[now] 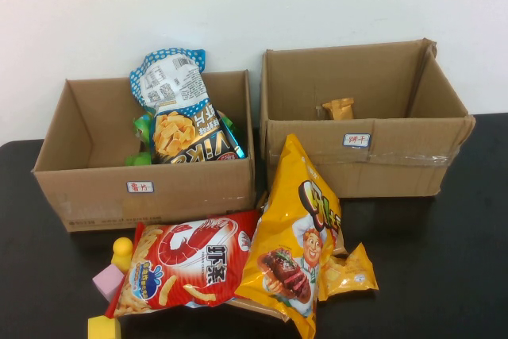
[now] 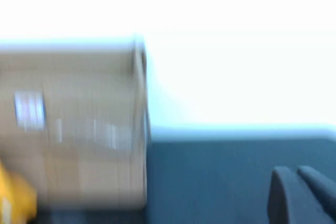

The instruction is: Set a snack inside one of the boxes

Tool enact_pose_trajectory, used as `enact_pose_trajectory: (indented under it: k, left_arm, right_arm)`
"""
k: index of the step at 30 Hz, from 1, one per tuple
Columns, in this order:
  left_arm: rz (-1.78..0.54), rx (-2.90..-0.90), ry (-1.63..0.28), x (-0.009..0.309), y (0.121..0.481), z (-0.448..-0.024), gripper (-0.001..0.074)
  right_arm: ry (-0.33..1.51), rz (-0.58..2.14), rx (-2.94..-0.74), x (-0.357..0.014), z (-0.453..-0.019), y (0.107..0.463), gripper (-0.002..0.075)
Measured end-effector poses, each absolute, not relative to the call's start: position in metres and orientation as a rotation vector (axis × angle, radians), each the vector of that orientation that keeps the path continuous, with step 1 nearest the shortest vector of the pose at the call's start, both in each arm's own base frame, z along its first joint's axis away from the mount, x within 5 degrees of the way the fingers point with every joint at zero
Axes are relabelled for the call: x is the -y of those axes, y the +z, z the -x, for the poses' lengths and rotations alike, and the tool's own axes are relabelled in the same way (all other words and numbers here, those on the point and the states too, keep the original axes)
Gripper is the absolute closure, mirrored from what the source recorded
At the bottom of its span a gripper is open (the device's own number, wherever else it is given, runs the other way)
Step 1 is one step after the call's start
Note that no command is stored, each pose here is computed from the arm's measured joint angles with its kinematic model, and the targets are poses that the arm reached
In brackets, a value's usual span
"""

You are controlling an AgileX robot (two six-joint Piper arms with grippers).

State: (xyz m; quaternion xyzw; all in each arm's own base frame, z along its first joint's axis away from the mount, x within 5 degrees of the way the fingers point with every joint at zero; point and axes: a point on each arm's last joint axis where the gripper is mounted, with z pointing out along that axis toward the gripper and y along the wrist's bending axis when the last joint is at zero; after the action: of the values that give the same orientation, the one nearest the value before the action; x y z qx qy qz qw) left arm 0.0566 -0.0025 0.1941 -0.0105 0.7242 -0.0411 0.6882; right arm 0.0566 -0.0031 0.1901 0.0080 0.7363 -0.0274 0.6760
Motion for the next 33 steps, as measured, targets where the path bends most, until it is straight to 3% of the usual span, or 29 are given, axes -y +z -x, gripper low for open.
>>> enact_pose_trajectory:
  k: [7, 13, 25, 29, 33]
  left_arm:
    - [0.04, -1.296, -0.132, 0.002, 0.223, -0.053, 0.0736]
    - [0.044, -1.195, -0.147, 0.002, 0.232, -0.05, 0.0737]
    - [0.063, -1.076, -0.19, 0.002, 0.242, -0.046, 0.0736]
    - [0.028, -1.185, -0.146, 0.003, 0.25, -0.047, 0.0736]
    - [0.008, -1.296, -0.086, 0.002, 0.276, -0.039, 0.0736]
  right_arm:
    - [-0.061, -0.003, -1.189, 0.002, -0.05, 0.232, 0.0727]
    - [-0.059, 0.004, -0.941, 0.0, -0.04, 0.251, 0.0727]
    - [-0.059, 0.006, -0.898, 0.0, -0.037, 0.254, 0.0727]
    - [-0.079, 0.041, -0.959, -0.002, -0.039, 0.258, 0.0727]
    - [-0.117, 0.09, -1.05, -0.004, -0.034, 0.284, 0.0727]
